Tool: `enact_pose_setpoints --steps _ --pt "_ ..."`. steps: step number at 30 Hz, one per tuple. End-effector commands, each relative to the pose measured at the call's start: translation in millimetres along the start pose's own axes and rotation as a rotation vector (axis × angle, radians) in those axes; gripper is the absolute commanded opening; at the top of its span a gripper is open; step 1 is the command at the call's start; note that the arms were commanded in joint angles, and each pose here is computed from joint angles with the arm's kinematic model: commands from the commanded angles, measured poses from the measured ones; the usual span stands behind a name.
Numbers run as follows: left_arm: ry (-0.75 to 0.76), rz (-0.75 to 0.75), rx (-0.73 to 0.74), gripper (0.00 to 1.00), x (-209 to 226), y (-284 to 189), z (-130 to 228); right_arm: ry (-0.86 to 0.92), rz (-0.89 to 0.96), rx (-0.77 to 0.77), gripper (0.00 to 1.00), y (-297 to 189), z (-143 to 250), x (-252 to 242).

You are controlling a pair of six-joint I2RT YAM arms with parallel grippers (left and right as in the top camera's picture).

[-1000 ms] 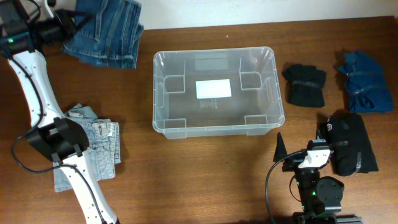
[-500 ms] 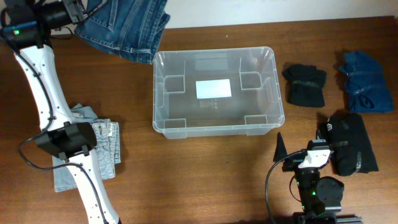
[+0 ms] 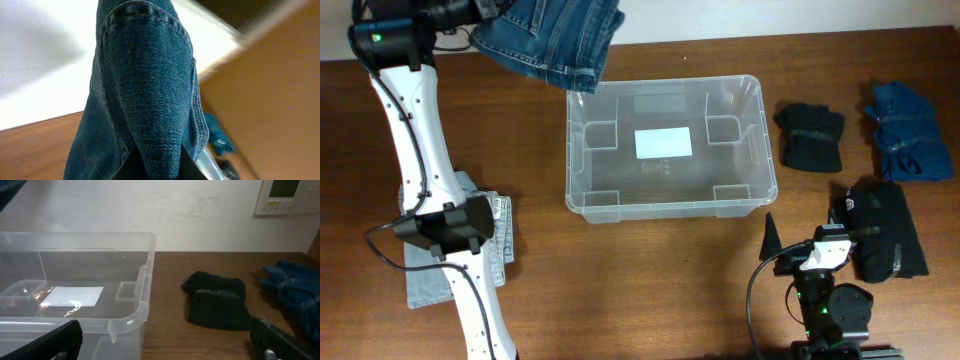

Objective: Pack container
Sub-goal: 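Carry the dark-blue jeans over the clear bin with the left gripper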

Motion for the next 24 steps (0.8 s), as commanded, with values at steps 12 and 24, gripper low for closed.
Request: enact_pose_setpoints --steps 12,24 --pt "0.298 -0.494 0.024 0.01 -81.7 -30.0 -15.7 -0.003 0.009 0.002 0.98 0.0 1.8 -1.9" --pt "0.317 -0.360 0.159 0.00 -155.7 -0.5 25.3 -0.003 0.009 0.002 0.98 0.0 1.8 -1.9"
Point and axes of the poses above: each gripper's point midway between its finger pads, its own y axis out along the fingers, its own x axis along the line the jaws close on, z = x × y, the point moved 3 cm from there along -y, back along the fingers, and after that the axes turned 8 degrees about y, right-handed, at the moved point
